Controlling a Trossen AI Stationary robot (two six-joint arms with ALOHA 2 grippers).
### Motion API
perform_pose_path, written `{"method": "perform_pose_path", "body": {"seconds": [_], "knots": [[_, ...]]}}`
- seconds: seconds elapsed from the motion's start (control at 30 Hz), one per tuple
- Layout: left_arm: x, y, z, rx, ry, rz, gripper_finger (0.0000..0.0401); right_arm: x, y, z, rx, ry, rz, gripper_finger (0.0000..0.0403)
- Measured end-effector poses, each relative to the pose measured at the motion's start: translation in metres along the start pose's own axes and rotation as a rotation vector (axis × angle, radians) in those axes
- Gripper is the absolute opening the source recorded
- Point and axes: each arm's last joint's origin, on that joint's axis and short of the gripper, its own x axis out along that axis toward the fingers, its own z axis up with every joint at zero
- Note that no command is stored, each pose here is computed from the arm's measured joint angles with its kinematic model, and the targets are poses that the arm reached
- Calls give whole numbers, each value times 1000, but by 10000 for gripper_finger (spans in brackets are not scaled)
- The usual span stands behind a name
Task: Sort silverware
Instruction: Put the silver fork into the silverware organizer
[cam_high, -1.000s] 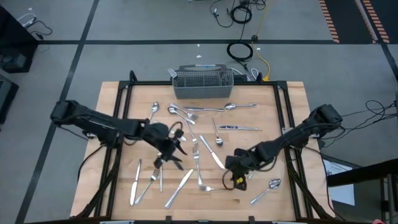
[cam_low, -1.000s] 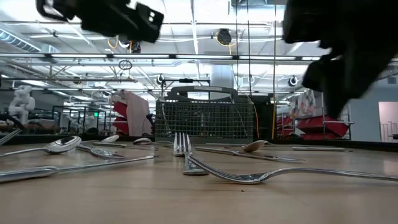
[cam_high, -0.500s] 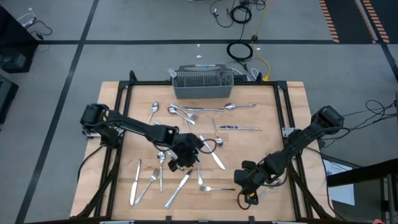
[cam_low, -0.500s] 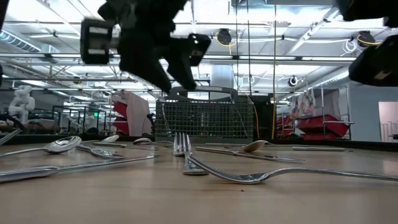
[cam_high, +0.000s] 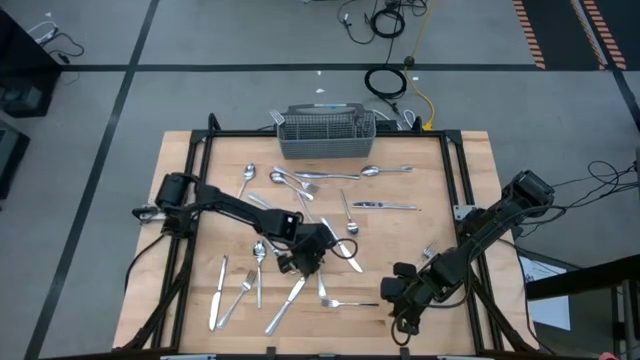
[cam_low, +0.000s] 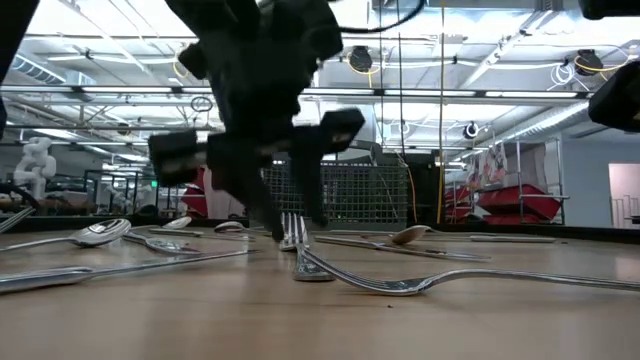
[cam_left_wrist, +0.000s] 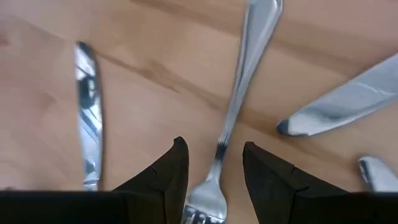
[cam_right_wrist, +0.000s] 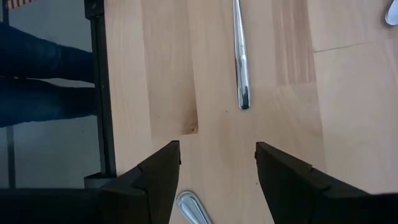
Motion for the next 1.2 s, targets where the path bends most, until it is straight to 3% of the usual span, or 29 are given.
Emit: {"method": "perform_pose_path", "body": {"seconds": [0.2,0.4,0.63,0.8,0.93,1.2], "knots": [[17,1,-10,-6,17,-22,145,0,0,1,20,-17,-5,199],[23,0,-12,10,55,-74,25,0,1,2,68,-39,-4,199],[20,1,-11,10,133,-40,9,0,1,4,101,-79,-15,199],[-2,10,-3,-55,231,-23,9,0,0,5,105,-124,-47,199],[-28,25,12,-47,308,65,1,-1,-1,6,97,-162,-76,199],[-83,33,30,-28,541,118,2,-1,-3,7,94,-219,-130,199]]}}
